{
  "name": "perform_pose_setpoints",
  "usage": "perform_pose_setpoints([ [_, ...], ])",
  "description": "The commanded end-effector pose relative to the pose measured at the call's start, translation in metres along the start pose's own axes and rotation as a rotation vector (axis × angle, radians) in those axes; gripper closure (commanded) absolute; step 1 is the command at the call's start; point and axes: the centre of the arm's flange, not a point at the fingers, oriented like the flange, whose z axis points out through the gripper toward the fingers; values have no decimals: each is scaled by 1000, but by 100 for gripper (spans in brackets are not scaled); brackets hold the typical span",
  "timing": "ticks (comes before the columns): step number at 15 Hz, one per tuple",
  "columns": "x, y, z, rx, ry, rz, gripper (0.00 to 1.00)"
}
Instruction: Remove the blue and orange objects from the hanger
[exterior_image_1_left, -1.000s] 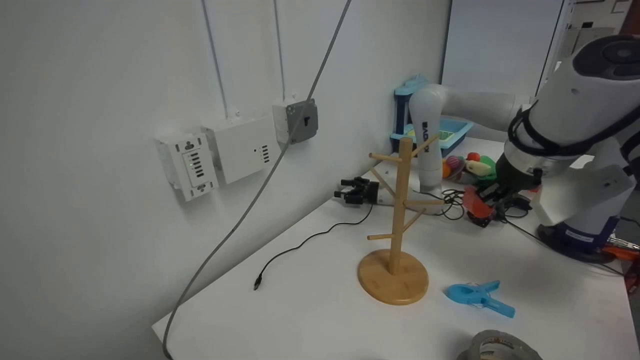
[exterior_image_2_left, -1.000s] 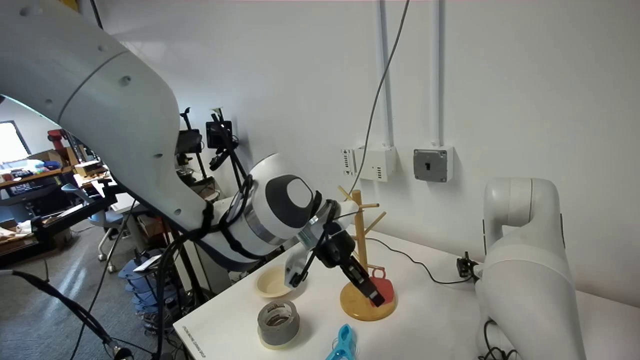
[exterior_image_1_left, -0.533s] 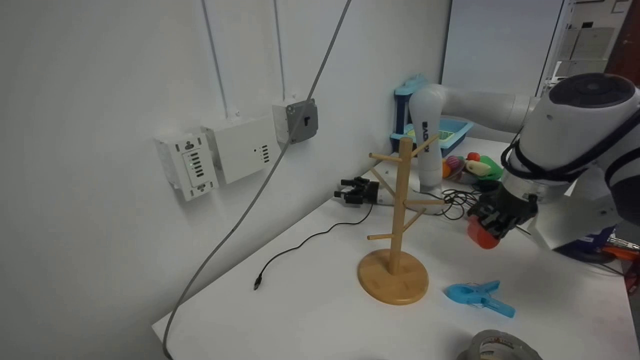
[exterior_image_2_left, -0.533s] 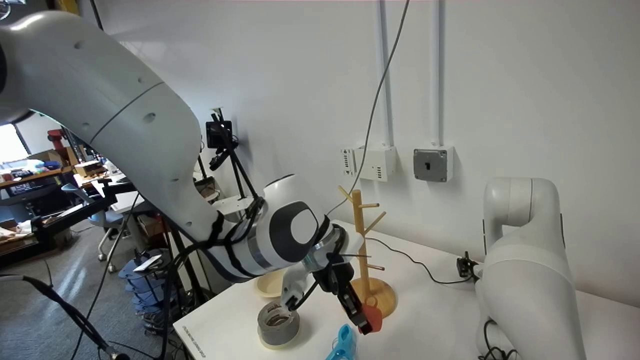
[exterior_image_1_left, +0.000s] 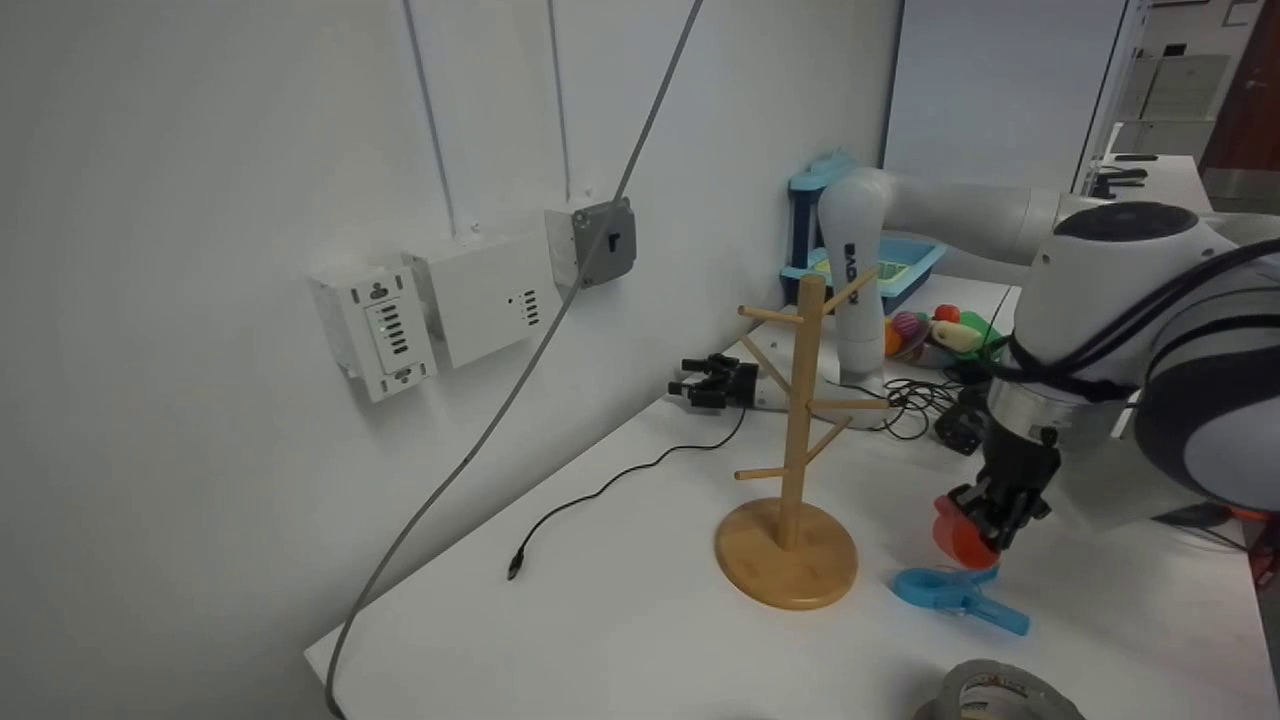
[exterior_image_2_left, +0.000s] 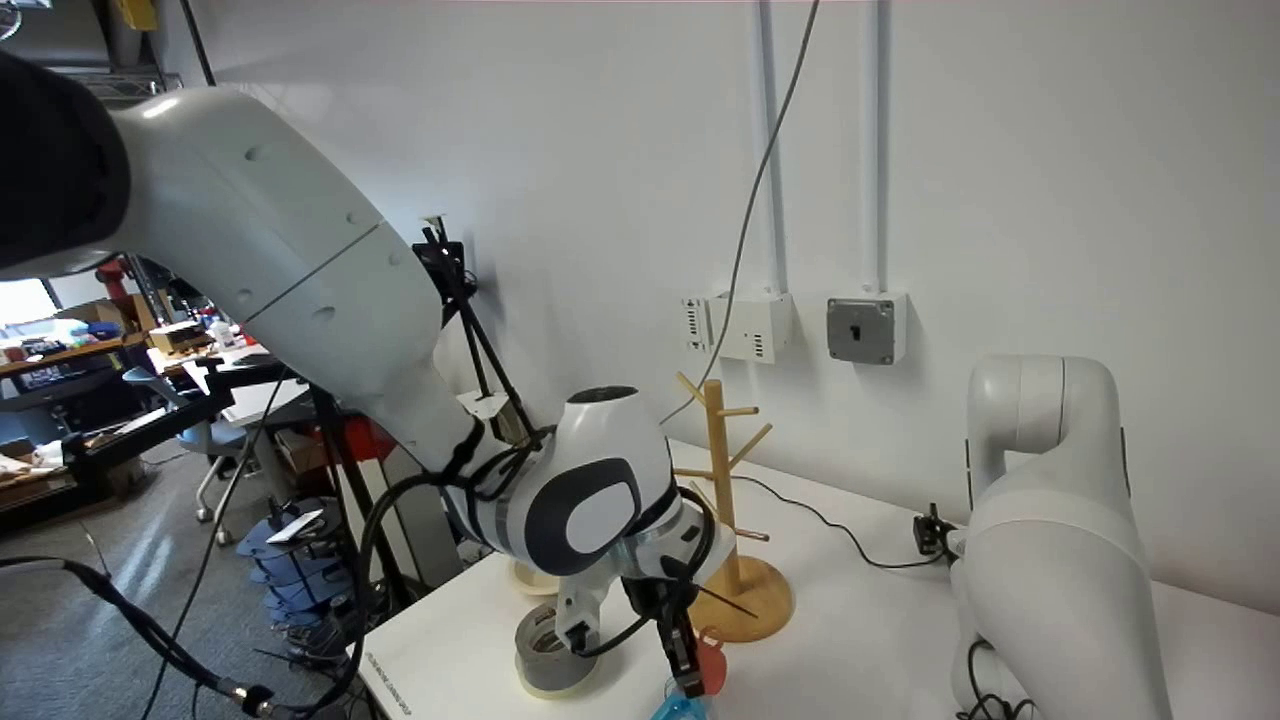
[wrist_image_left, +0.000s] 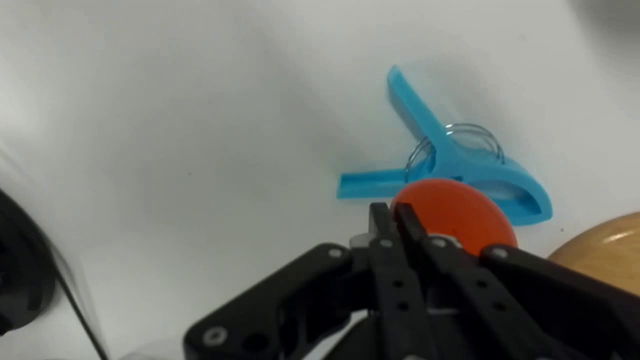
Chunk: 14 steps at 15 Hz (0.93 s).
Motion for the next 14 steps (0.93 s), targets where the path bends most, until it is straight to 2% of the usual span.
perform_pose_setpoints([
  [1,14,3,12,83,-105,-4,99],
  [9,25,7,17,191,-231,17,99],
  [14,30,13,20,218,-293,31,99],
])
